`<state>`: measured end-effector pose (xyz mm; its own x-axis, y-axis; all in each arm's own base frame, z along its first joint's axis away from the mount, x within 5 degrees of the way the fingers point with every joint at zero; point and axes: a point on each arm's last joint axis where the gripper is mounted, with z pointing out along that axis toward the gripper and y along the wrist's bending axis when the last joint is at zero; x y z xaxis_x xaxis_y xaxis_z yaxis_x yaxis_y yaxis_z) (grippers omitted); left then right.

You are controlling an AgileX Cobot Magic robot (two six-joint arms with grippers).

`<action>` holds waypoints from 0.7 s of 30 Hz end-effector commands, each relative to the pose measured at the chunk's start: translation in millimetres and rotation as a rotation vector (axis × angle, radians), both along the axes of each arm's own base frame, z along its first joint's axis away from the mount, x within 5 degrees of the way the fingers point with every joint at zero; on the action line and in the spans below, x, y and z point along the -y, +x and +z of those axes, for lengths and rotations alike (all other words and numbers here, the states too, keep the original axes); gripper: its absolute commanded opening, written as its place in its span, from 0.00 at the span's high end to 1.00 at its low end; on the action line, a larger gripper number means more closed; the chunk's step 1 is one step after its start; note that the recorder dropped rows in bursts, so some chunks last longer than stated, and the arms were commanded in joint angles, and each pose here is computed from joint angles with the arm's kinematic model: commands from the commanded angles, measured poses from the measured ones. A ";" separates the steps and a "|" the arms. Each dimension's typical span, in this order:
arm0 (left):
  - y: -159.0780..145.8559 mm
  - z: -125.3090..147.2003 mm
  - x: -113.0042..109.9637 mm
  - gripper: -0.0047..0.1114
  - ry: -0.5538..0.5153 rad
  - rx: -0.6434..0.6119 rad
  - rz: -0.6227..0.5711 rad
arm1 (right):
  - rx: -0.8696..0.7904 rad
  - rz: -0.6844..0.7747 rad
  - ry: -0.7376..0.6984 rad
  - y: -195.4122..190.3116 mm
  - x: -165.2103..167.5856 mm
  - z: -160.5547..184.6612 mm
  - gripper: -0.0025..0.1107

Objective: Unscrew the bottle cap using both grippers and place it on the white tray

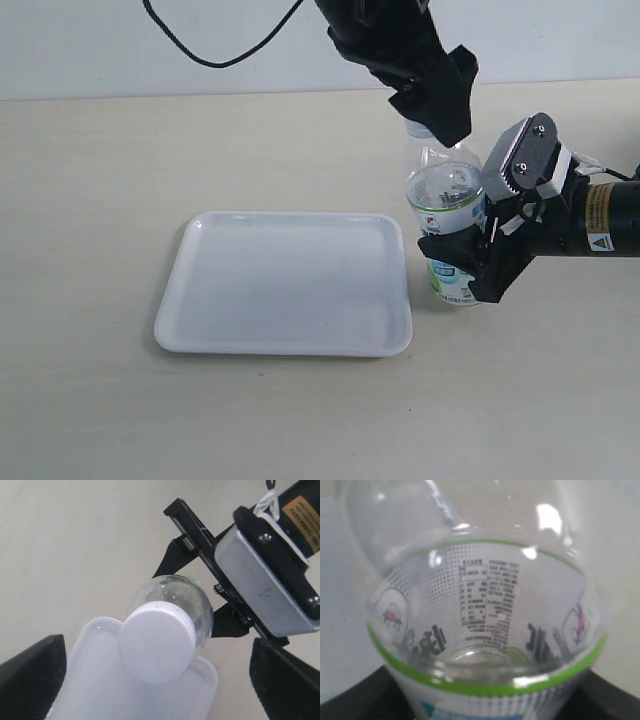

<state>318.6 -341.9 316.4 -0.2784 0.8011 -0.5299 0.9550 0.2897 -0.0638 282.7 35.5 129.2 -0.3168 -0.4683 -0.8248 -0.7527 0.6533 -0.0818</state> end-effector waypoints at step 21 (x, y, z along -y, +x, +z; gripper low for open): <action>-1.4 -5.4 5.6 0.44 -0.035 -0.038 -0.031 | -0.003 0.006 -0.007 -0.6 0.2 0.5 0.98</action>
